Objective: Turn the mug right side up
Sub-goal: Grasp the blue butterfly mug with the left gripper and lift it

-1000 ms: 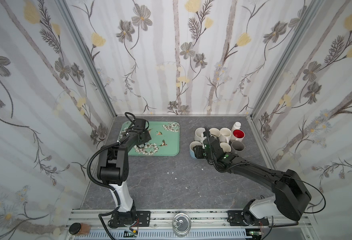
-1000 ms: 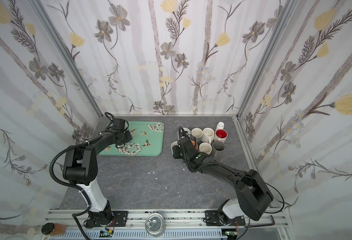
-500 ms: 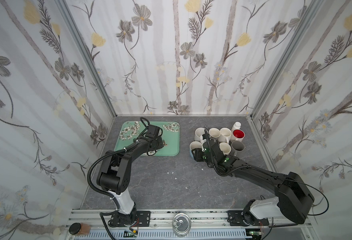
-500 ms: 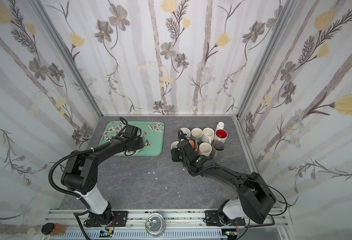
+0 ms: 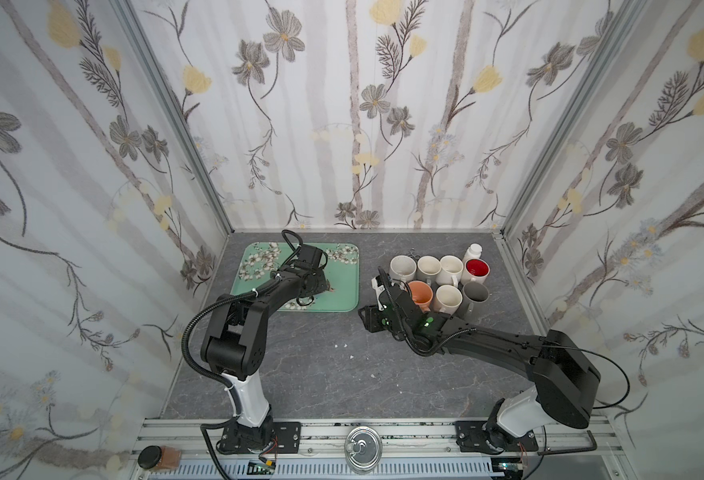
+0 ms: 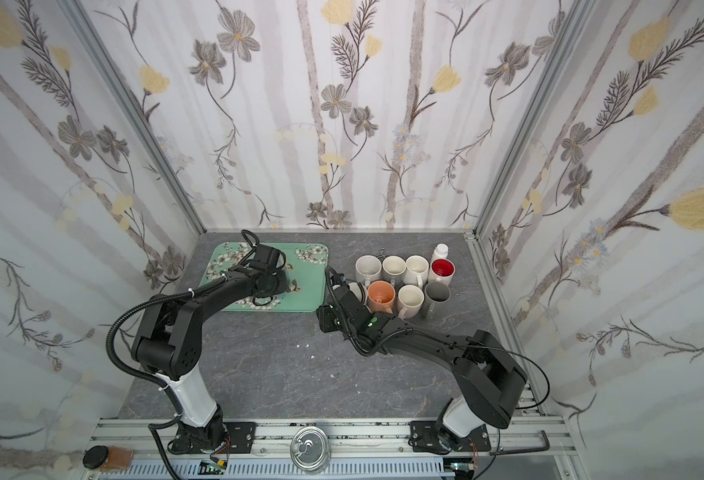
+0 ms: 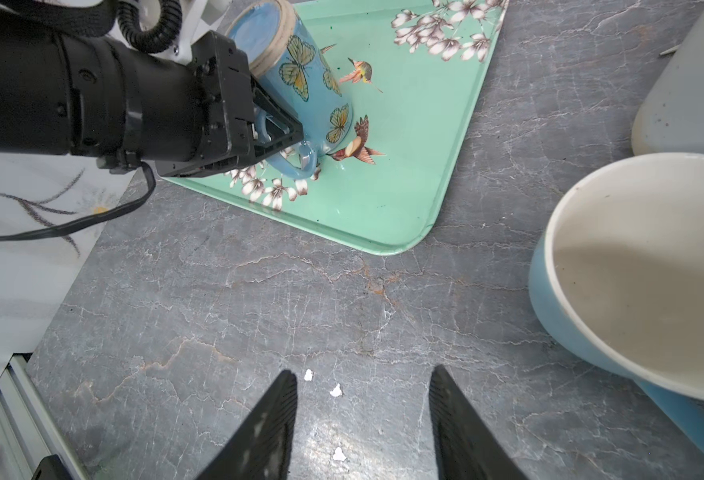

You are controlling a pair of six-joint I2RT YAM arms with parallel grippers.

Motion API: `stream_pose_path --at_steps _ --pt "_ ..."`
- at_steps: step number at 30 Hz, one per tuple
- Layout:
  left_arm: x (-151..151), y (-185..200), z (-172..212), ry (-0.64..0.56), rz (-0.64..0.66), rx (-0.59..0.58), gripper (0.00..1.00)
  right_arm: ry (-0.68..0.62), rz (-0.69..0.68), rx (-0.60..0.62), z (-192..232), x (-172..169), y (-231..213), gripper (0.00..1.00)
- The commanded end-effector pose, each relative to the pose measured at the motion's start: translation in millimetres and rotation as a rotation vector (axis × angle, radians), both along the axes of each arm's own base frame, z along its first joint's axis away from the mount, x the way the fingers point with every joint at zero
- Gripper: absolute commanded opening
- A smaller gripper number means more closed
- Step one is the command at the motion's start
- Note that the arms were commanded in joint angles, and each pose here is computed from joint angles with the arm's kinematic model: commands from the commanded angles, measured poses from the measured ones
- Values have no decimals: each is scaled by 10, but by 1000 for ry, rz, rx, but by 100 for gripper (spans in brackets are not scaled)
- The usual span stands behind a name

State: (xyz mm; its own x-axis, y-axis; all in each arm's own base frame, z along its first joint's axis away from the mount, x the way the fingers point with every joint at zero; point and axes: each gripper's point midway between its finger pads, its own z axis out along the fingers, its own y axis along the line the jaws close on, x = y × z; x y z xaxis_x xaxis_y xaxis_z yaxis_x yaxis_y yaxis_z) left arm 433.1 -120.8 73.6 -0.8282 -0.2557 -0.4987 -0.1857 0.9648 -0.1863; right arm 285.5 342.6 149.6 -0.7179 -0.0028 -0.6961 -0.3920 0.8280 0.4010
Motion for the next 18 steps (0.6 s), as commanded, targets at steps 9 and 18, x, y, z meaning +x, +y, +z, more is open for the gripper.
stream_pose_path --at_steps 9,18 --pt "48 -130 415 -88 -101 -24 0 -31 -41 19 86 52 -48 52" --pt "-2 -286 1145 -329 -173 -161 0 -84 -77 57 271 54 -153 52"
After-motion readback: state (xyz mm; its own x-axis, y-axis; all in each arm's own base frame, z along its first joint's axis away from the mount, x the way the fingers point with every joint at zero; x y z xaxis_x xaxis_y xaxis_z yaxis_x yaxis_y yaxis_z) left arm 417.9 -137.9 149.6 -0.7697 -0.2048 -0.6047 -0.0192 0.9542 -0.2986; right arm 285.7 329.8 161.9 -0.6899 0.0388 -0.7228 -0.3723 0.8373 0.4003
